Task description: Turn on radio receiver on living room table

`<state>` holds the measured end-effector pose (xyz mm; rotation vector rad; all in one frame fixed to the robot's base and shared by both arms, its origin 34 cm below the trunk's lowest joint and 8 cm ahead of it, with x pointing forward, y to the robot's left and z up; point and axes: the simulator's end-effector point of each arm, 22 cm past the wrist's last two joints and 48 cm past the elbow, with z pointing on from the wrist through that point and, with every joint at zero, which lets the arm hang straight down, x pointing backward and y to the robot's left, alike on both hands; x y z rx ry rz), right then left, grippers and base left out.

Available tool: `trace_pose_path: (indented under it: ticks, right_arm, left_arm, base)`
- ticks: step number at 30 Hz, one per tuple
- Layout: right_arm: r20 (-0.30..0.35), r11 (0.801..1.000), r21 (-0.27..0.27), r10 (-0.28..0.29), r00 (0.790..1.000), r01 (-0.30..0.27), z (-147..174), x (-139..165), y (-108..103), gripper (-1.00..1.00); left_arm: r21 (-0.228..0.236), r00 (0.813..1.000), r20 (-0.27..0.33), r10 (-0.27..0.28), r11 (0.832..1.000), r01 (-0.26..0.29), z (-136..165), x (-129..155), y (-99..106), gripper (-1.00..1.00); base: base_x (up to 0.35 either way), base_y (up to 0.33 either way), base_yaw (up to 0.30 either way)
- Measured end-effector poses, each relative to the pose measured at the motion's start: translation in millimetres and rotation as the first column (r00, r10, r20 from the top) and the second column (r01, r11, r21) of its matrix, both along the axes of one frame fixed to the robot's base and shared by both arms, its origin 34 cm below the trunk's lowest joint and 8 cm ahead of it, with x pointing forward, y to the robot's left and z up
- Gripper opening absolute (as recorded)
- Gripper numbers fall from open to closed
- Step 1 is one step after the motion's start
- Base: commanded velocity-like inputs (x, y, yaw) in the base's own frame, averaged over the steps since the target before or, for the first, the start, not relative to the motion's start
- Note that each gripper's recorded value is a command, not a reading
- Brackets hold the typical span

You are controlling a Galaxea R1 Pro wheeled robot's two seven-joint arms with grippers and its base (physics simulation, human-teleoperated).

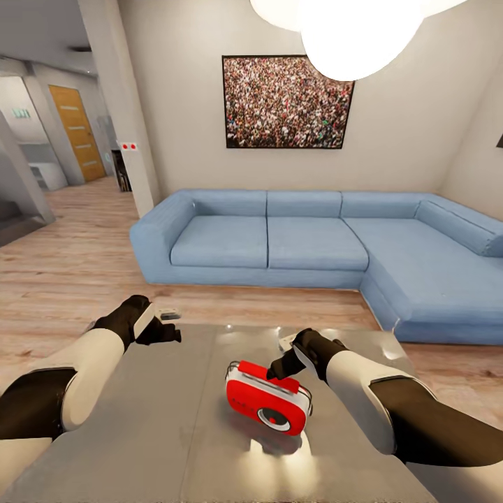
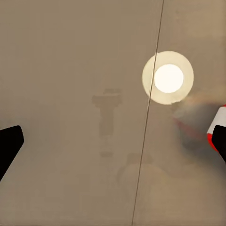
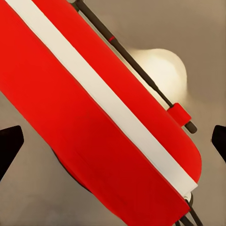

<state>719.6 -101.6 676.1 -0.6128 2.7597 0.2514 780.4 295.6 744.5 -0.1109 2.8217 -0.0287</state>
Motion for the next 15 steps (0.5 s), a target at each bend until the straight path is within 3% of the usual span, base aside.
trace_pose_path:
  ticks: [15]
  right_arm:
    - [-0.025,1.0,0.001,0.0,1.0,0.0,-13.9,-3.8,0.2,1.0]
  left_arm:
    - [0.0,1.0,-0.024,-0.001,1.0,0.001,-15.5,-2.1,-0.5,1.0]
  base:
    - [0.0,0.0,0.0]
